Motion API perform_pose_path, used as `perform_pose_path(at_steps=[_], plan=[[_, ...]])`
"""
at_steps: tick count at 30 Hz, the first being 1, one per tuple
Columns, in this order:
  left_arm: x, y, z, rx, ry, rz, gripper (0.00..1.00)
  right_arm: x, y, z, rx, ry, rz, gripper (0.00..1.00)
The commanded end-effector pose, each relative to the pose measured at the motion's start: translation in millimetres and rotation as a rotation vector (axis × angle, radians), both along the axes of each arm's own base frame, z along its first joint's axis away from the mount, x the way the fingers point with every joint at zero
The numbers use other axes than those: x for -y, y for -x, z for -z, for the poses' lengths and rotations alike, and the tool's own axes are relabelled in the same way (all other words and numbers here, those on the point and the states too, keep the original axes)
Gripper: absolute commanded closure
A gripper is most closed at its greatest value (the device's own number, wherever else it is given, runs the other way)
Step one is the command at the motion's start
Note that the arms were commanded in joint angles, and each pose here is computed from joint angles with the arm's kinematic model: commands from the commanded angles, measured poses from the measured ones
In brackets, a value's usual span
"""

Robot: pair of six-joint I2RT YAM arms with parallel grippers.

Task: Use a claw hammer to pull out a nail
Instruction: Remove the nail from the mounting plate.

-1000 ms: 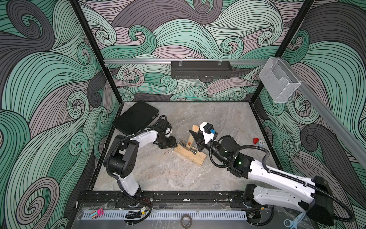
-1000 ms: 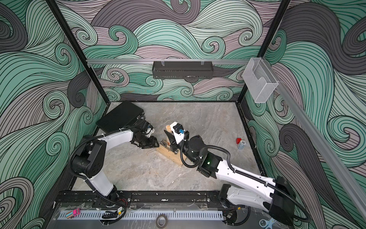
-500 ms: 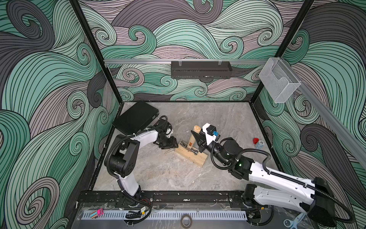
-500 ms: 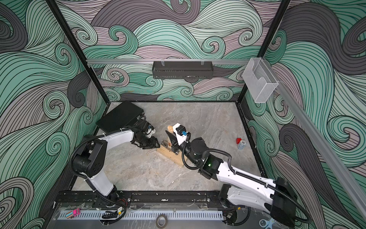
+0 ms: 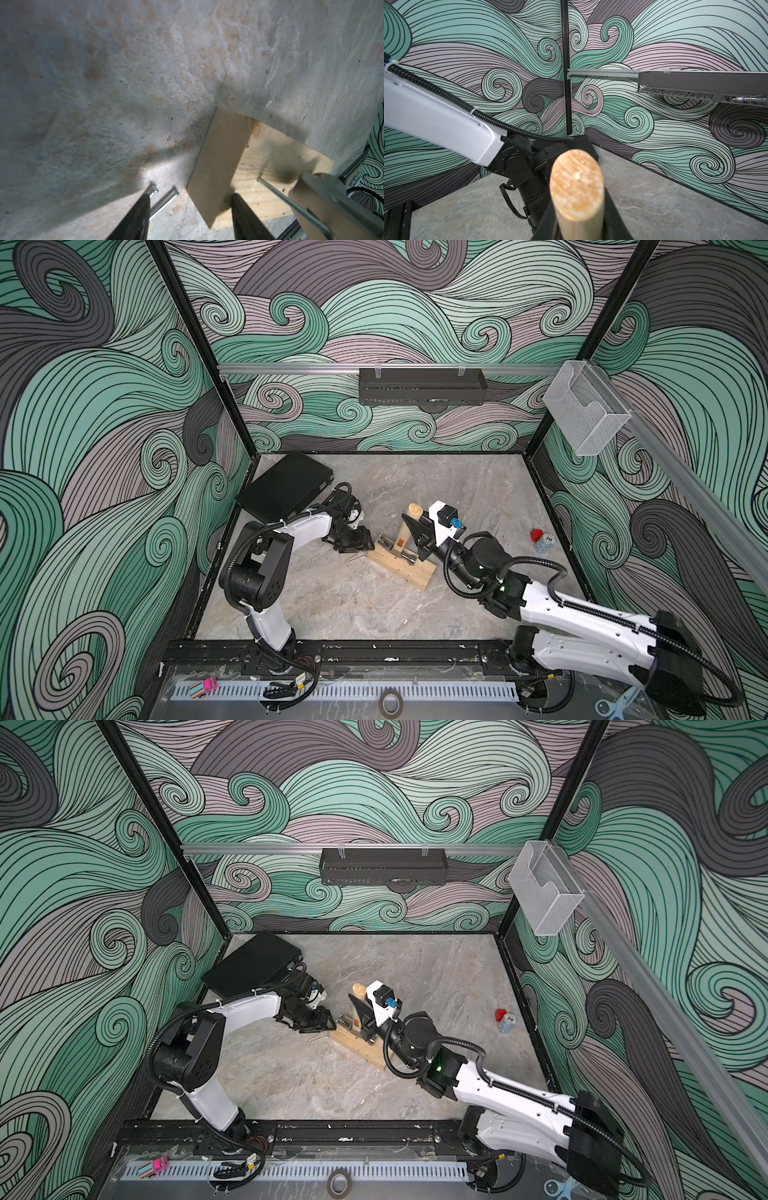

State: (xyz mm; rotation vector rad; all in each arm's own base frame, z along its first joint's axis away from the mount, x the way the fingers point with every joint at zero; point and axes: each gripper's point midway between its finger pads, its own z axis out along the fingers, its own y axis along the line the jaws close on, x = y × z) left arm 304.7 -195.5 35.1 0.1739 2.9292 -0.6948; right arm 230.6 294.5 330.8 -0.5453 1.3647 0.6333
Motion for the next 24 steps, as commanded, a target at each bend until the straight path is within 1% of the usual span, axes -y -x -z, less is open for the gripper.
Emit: perform_pose_path(at_steps=[1,8,19,24], plan=[[-36.1,20.3,43.8,-0.106,-0.2,-0.041,0.4,-0.4,5.3,22.9,-0.128,-0.06,-0.037,1.0],[-35.6,19.9,43.4,-0.105,-0.198,-0.043,0.4,12.1,4.2,30.0,-0.132,-0.085,-0.009,1.0],[-36.7,21.5,43.9,-0.11,-0.2,-0.045,0.41,15.9,3.7,41.8,-0.155,-0.09,0.0,1.0],[-30.3,18.4,36.4,-0.092,-0.162,-0.047,0.41,18.7,4.0,43.5,-0.157,-0.064,0.008,1.0]])
